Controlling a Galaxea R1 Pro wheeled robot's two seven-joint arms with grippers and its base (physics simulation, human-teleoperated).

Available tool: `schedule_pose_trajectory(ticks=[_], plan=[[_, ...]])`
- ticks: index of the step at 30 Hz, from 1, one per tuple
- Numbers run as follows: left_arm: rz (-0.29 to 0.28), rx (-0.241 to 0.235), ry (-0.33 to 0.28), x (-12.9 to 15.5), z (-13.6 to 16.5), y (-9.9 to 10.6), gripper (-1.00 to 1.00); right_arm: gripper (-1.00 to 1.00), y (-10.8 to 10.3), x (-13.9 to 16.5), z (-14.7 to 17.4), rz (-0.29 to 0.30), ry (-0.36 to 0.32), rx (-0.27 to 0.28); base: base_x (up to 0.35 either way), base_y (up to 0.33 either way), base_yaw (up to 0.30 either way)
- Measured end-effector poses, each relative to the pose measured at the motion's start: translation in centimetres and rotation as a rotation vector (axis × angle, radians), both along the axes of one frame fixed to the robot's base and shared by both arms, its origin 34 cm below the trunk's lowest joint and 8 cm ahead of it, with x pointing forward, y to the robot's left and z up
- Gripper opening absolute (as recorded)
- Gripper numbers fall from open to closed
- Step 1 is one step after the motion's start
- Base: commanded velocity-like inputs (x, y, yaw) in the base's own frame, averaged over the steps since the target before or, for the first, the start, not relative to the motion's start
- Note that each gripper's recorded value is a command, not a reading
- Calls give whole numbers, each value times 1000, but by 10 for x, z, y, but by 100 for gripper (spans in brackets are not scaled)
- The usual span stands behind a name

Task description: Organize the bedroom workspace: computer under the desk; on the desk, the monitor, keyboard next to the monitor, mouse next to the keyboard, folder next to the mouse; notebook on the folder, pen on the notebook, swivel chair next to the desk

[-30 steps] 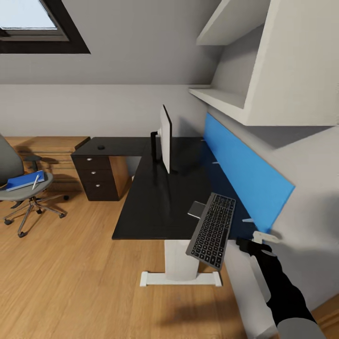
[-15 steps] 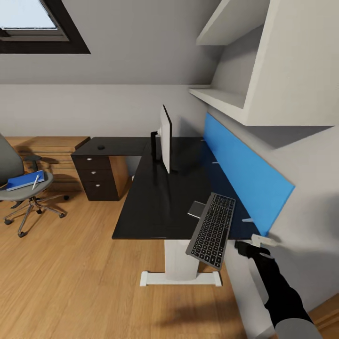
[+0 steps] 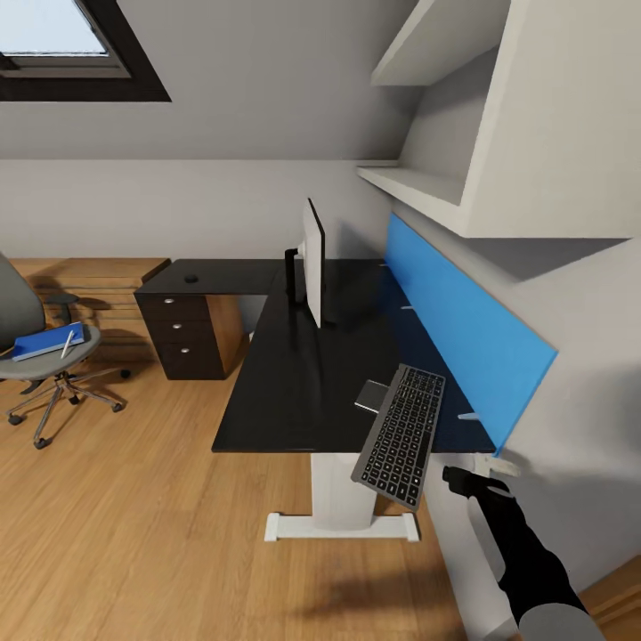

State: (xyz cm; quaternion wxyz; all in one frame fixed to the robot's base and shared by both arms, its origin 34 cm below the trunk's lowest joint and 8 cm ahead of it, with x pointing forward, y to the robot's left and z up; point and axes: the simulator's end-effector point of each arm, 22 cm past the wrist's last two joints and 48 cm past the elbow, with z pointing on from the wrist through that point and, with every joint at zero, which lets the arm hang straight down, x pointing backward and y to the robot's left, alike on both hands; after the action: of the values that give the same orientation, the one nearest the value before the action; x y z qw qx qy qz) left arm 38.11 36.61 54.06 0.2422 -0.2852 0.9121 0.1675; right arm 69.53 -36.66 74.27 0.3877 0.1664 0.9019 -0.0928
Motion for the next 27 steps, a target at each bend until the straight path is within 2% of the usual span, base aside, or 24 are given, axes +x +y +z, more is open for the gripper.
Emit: schedule_pose_trajectory(ticks=[8, 23, 27], plan=[[0, 0, 0, 0, 0, 0, 100, 100, 1, 1, 0, 2, -5, -3, 0, 0, 58], [-4, -1, 0, 0, 0, -2, 100, 100, 1, 1, 0, 6, -4, -6, 0, 0, 253], [-7, -2, -2, 1, 0, -3, 100, 100, 1, 1, 0, 5, -4, -7, 0, 0, 145]])
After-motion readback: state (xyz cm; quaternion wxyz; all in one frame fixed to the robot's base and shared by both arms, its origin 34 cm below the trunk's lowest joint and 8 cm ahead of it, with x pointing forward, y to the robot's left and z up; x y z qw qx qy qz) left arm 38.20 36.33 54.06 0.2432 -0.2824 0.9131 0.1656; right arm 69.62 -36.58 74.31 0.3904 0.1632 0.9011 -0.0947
